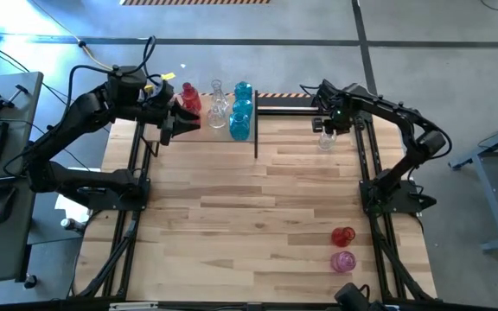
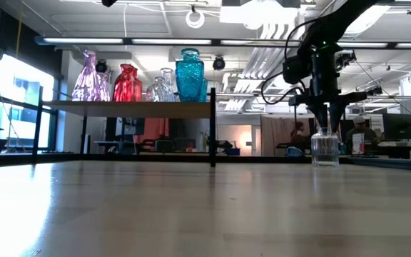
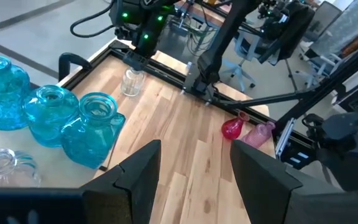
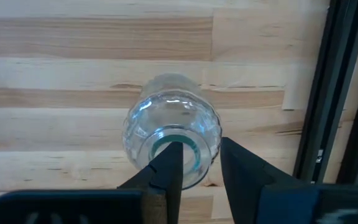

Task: Sort vases onto shelf
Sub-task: Put the transparent vase on the shelf aligned with the other transparent vases

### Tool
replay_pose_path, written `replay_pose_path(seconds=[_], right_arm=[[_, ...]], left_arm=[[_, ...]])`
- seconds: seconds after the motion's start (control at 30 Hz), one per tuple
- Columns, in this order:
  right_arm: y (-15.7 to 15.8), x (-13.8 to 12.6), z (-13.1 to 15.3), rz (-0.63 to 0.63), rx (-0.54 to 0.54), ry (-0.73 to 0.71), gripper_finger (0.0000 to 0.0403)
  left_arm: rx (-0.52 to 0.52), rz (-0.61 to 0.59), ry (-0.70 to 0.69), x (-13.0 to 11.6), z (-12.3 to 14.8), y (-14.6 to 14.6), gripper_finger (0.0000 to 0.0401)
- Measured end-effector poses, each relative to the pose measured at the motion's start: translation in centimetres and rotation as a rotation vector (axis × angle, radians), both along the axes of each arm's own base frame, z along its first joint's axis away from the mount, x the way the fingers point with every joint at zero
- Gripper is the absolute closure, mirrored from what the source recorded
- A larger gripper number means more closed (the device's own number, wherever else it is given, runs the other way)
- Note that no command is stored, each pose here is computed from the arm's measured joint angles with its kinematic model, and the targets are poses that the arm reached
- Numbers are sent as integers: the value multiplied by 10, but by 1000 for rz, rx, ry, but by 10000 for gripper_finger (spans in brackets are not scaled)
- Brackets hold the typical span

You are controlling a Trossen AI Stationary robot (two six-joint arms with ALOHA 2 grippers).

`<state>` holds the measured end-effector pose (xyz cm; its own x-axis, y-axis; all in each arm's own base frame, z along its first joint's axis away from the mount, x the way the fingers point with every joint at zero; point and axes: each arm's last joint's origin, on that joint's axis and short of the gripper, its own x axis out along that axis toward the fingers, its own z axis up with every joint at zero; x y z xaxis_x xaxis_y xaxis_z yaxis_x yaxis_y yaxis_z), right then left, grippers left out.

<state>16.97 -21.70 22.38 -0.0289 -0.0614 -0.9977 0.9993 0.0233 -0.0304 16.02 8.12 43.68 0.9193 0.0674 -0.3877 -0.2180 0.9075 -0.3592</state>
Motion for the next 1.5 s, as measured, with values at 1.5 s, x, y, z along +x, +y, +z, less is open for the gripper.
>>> replay_pose_path(seconds=[1.5], right_arm=[[78,64,149,294,-13,-174,402]], left_arm=[[219,-269,150,20,-19,-12,215]])
